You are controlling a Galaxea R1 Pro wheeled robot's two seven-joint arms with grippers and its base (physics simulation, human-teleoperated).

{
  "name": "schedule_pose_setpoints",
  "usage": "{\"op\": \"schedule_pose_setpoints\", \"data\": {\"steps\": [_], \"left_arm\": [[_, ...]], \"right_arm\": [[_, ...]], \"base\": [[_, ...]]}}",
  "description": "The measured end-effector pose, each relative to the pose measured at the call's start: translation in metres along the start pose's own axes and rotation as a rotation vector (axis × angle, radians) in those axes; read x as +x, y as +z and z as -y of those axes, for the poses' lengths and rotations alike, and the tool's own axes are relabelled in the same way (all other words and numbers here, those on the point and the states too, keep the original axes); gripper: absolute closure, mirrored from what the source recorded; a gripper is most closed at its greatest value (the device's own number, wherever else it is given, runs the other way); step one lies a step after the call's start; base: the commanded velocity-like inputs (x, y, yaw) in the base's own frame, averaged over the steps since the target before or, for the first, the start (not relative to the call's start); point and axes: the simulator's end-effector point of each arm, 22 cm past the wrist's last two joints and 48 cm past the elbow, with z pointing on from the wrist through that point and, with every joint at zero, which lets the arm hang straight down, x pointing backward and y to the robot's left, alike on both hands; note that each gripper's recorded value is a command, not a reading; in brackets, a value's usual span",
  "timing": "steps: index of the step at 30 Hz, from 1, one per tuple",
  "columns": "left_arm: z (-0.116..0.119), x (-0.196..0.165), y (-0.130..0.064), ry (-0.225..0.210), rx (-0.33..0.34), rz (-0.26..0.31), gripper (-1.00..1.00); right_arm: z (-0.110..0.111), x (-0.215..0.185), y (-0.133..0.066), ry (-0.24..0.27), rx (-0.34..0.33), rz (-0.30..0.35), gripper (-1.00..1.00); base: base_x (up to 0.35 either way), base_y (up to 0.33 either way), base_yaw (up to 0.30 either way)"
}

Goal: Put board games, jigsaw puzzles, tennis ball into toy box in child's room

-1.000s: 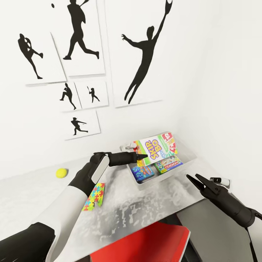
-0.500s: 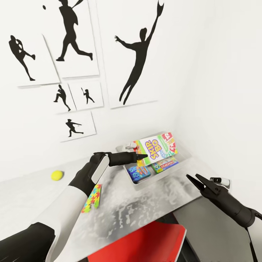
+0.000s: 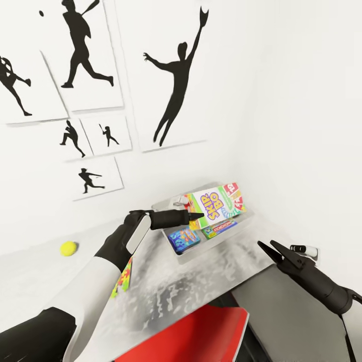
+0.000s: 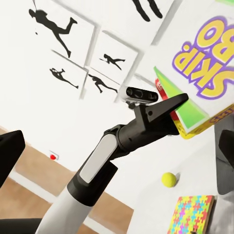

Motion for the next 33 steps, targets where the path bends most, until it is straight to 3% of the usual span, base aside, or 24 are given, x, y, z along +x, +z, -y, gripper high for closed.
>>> {"op": "schedule_pose_setpoints", "data": {"steps": [33], "left_arm": [[0.0024,-0.0031,-0.0016,0.007,0.002,0.006,1.0]], "right_arm": [[-0.0023,-0.001,0.0001,-0.004,-0.004,0.001,-1.0]], "base": [[0.0,0.0,-0.024]]}}
